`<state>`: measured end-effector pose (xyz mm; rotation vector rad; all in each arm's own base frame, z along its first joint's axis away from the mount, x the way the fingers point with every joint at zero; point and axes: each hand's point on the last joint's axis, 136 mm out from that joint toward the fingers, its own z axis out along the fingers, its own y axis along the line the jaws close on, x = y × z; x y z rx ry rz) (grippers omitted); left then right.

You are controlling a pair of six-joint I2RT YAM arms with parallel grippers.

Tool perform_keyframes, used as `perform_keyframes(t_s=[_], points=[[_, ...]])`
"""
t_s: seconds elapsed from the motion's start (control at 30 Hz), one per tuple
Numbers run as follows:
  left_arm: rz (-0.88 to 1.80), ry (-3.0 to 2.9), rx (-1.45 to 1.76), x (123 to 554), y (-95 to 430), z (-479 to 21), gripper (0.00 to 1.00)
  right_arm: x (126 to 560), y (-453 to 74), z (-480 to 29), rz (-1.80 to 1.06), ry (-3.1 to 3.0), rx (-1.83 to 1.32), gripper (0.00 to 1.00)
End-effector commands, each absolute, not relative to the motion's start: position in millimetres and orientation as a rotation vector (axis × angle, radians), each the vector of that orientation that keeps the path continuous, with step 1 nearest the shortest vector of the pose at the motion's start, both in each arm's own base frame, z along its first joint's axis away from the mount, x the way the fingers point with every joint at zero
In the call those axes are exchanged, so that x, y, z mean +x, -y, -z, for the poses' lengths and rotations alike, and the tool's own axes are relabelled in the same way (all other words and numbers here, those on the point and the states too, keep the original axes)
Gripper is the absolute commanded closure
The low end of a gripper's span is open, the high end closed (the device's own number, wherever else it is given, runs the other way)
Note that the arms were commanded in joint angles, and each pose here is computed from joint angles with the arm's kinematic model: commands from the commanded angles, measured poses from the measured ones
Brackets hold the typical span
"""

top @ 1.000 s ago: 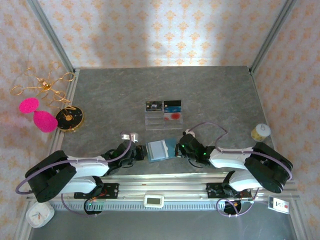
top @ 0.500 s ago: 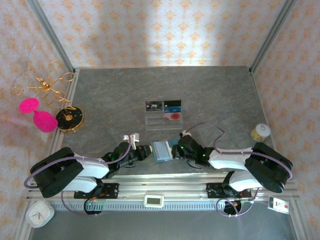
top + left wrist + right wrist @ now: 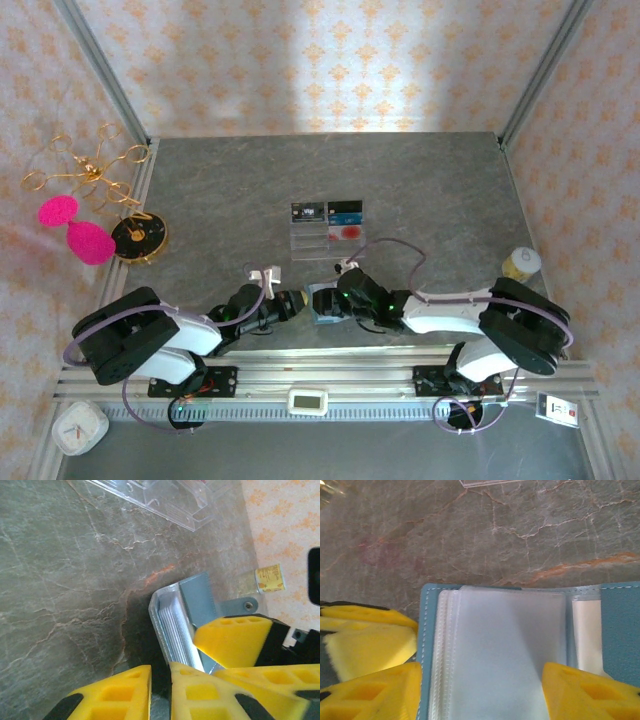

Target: Take the credit cards out of the card holder

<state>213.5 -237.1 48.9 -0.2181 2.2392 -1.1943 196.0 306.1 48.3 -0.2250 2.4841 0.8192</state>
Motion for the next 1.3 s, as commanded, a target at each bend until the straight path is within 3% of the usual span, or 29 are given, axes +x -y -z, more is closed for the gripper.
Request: perform_keyframes(t_s=[0.0,0.07,0.23,0.47,0.8,0.93,1.1,1.2,1.27], points=[[1.238,-2.198,-0.196,214.9,243.2,-60.4,0.84,200.7,-298.2,-33.3,-0.675,-2.524,-0.248,0.36],[1.242,-2.194,-0.193,215.4,244.2,-61.7,0.84,200.3,-294.4,-25.8,-0.627,-2.544,-0.253,0.37],[1.254,-2.19,-0.19,216.3,246.7,-64.1,0.84,199.3,-289.4,-15.6,-0.585,-2.569,-0.245,0.49],[1.147,-2.202,-0.208,219.2,232.9,-63.3,0.84,201.2,-288.5,-14.4,-0.514,-2.563,-0.269,0.37],[1.037,-2.155,-0.22,222.4,212.0,-81.2,0.81,194.0,-290.5,7.3,-0.347,-2.595,-0.352,0.36],[1.036,-2.162,-0.213,220.5,211.2,-81.6,0.81,192.9,-287.9,14.4,-0.322,-2.611,-0.347,0.46],[1.058,-2.179,-0.188,217.0,215.4,-78.0,0.81,193.9,-285.7,13.8,-0.327,-2.609,-0.302,0.77],[1.067,-2.202,-0.175,215.4,219.8,-73.8,0.81,193.7,-291.0,7.5,-0.388,-2.599,-0.272,0.76],[1.066,-2.205,-0.182,215.2,219.5,-72.1,0.81,193.3,-294.3,2.5,-0.428,-2.59,-0.255,0.64]])
